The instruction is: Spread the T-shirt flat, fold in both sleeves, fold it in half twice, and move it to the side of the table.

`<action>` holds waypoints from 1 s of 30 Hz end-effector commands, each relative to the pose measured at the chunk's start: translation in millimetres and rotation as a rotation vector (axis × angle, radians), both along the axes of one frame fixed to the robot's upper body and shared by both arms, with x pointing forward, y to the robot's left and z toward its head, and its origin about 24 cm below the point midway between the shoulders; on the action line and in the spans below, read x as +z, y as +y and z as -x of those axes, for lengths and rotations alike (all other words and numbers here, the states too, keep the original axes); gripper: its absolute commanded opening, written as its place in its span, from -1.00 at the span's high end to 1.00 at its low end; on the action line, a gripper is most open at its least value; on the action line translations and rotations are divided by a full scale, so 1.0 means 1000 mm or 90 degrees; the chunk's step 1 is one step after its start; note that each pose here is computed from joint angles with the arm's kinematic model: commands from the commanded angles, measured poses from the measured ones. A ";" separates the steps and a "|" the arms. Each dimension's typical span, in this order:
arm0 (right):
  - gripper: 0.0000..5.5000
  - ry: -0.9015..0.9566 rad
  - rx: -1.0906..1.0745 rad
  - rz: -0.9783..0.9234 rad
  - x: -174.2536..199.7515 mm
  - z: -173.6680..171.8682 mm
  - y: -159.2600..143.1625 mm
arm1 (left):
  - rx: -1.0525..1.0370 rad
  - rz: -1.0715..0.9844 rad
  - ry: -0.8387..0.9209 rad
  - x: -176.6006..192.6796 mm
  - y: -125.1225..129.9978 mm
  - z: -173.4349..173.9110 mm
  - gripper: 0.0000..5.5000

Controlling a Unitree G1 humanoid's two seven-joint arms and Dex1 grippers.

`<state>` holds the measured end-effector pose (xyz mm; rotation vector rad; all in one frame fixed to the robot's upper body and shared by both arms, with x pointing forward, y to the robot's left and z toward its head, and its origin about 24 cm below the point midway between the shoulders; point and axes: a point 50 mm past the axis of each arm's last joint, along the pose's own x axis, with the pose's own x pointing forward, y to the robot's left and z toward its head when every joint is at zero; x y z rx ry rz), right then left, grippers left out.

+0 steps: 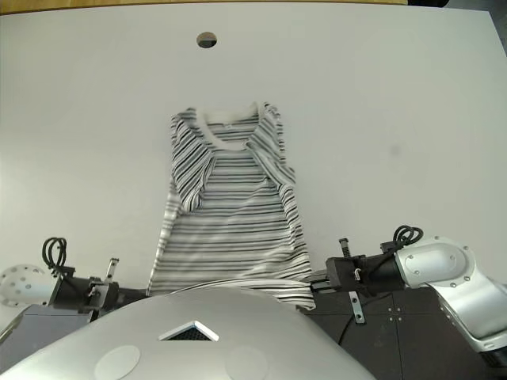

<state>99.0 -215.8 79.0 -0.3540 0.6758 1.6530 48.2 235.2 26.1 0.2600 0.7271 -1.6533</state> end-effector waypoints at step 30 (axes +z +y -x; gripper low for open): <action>0.96 -0.134 -0.503 -0.119 -0.012 -0.163 0.039 | 0.719 0.084 -0.199 0.025 -0.028 -0.200 0.96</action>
